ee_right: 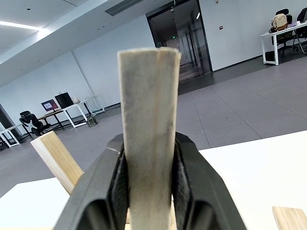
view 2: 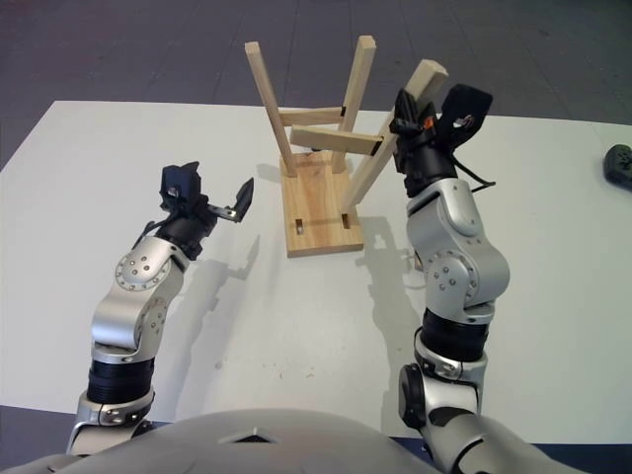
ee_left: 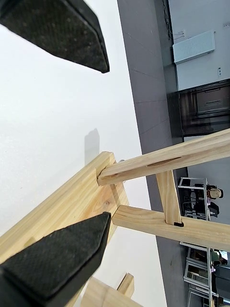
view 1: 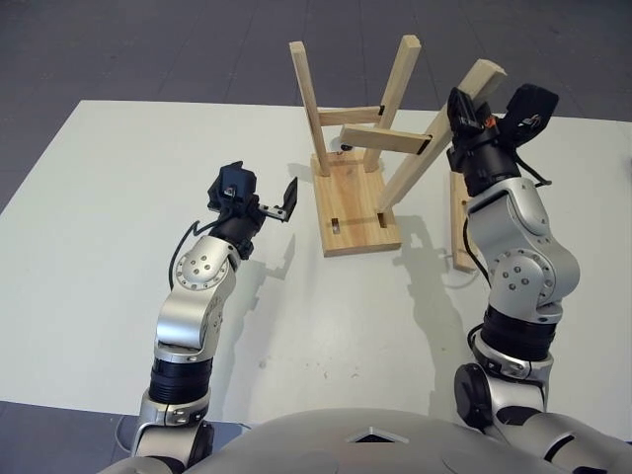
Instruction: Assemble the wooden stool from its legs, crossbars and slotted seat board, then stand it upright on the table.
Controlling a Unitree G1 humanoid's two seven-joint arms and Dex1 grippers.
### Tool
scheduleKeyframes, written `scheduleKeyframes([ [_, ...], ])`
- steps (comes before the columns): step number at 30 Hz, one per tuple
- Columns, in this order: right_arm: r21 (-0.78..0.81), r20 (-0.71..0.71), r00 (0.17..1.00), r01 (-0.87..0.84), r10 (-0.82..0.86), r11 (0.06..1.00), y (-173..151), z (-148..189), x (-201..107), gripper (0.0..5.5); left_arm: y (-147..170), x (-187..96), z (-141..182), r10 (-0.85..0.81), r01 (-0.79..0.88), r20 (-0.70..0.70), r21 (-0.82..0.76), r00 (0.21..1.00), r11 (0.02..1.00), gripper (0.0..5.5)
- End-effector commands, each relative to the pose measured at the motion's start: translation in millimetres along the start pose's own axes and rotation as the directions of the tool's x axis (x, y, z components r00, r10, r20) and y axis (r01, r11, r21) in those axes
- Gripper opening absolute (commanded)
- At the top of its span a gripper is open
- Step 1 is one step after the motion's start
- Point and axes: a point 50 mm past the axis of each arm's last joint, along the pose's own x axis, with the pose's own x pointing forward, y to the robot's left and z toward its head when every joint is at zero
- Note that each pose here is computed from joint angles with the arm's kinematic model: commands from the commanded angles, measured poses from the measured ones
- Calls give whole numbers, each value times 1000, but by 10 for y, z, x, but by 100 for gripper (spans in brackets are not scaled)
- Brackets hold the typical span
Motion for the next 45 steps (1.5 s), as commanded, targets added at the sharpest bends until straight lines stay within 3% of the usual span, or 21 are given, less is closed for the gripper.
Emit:
scheduleKeyframes([
  [1,-3,0,1000,3,-3,1000,-8,16,-22,102,21,-16,-41,11,-11,-13,8,1000,1000,540],
  [14,-12,-62,997,33,-34,999,-83,-174,-128,102,34,-20,-58,17,-16,-16,16,1000,1000,540],
  [39,-49,-52,999,0,-3,999,-44,-275,-33,102,-4,-14,-68,2,-1,-18,21,1000,1000,540],
  [45,-115,-132,991,0,-15,993,-147,-431,-279,102,1,-21,-68,4,-4,-18,26,1000,1000,540],
])
